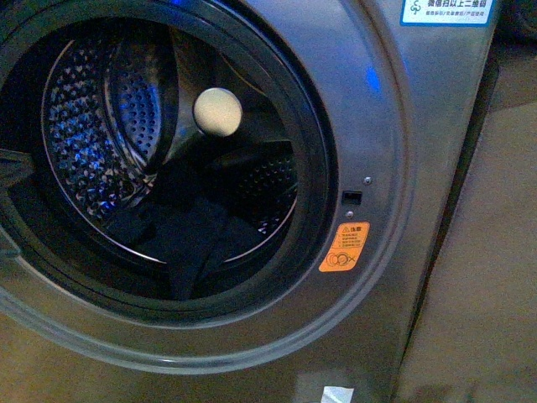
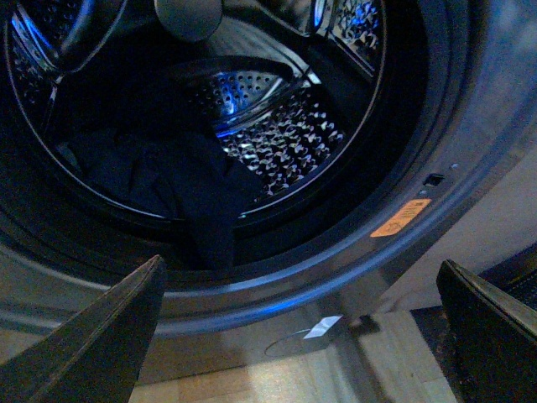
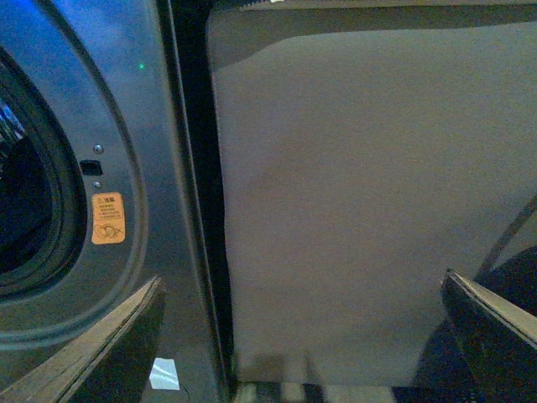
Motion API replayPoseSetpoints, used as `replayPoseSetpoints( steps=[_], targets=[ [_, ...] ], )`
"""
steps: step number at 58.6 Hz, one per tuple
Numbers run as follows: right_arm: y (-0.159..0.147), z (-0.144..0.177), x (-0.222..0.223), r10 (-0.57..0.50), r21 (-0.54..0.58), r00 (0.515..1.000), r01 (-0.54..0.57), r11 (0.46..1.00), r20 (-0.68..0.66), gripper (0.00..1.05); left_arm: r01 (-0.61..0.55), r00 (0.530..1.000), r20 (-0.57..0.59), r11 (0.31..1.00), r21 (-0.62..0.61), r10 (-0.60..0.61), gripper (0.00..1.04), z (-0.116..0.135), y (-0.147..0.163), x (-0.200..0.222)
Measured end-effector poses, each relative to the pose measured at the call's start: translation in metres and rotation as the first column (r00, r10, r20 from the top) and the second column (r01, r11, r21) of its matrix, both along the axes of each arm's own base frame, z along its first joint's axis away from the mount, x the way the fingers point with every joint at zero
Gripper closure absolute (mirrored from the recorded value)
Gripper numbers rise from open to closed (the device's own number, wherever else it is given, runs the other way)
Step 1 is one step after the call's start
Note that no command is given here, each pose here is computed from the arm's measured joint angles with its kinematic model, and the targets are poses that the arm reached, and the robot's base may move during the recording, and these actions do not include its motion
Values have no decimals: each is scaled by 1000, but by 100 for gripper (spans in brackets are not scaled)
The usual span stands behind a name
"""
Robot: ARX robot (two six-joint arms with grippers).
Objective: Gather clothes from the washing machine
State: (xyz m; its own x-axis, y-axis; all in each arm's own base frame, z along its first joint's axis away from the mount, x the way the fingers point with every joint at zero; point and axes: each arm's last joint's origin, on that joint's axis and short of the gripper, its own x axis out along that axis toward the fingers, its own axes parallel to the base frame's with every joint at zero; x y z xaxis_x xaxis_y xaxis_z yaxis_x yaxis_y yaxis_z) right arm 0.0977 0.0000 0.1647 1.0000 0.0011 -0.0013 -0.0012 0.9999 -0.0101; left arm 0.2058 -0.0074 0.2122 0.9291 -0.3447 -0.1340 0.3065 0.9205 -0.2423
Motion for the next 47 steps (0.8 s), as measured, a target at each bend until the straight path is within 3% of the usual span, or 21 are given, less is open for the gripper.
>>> replayPoseSetpoints(
  steps=[22, 47],
  targets=[
    [0, 0, 0, 0, 0, 1000, 0, 1000, 0, 7, 44, 996, -80, 997, 62, -39, 7, -16, -30, 96],
    [0, 0, 0, 0, 0, 1000, 0, 1000, 0, 7, 34, 987, -160, 976, 214, 1, 7, -59, -59, 193]
  ],
)
